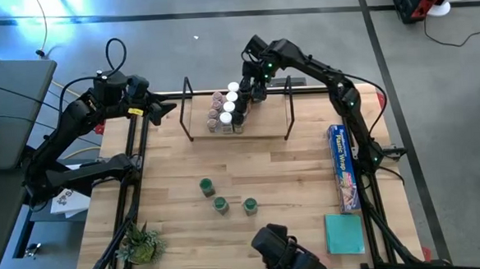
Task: Shelf spices
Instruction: Put the top right green seasoning bottle on the shelf, then put the bottom right green seasoning bottle on the shelf aligned with the other green seasoning bottle
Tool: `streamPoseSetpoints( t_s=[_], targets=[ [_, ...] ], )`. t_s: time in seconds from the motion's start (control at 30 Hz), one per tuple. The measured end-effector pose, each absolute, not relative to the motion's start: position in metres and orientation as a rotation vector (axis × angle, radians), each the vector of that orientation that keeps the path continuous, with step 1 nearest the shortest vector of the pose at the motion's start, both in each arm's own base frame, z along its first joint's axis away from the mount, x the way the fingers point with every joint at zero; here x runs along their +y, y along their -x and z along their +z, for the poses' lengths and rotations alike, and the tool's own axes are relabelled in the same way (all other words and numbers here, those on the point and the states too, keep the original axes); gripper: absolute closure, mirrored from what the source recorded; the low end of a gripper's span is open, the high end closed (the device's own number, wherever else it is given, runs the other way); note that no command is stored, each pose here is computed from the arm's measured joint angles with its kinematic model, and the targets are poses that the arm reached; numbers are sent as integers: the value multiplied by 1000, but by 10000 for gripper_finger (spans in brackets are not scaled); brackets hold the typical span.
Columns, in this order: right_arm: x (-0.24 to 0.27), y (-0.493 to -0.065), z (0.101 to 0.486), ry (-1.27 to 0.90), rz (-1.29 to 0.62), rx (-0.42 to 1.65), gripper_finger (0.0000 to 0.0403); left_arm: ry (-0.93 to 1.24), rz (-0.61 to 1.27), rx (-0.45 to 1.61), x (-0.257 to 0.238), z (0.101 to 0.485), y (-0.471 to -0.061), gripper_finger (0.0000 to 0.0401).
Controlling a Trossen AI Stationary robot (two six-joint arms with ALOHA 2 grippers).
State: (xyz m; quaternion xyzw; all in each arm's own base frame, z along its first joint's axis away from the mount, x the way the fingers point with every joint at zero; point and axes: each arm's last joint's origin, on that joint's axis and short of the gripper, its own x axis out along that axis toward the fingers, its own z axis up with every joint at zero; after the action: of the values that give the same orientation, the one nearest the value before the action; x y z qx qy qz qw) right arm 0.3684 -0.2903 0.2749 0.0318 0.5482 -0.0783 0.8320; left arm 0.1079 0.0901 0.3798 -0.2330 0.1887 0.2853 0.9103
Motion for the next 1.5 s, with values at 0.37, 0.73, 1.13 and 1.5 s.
streamPoseSetpoints(
  t_s=[0.37,0.73,1.13,1.5],
  targets=[
    [-278,-342,334,-89,-240,1035,132,496,590,386,90,380,-108,119],
    [-107,-369,414,-47,129,821,139,560,476,427,84,376,-107,119],
    [50,-401,356,-191,318,1005,139,509,367,600,64,365,-91,119],
    [109,-398,305,-87,287,1121,139,447,334,630,54,364,-80,119]
  ],
)
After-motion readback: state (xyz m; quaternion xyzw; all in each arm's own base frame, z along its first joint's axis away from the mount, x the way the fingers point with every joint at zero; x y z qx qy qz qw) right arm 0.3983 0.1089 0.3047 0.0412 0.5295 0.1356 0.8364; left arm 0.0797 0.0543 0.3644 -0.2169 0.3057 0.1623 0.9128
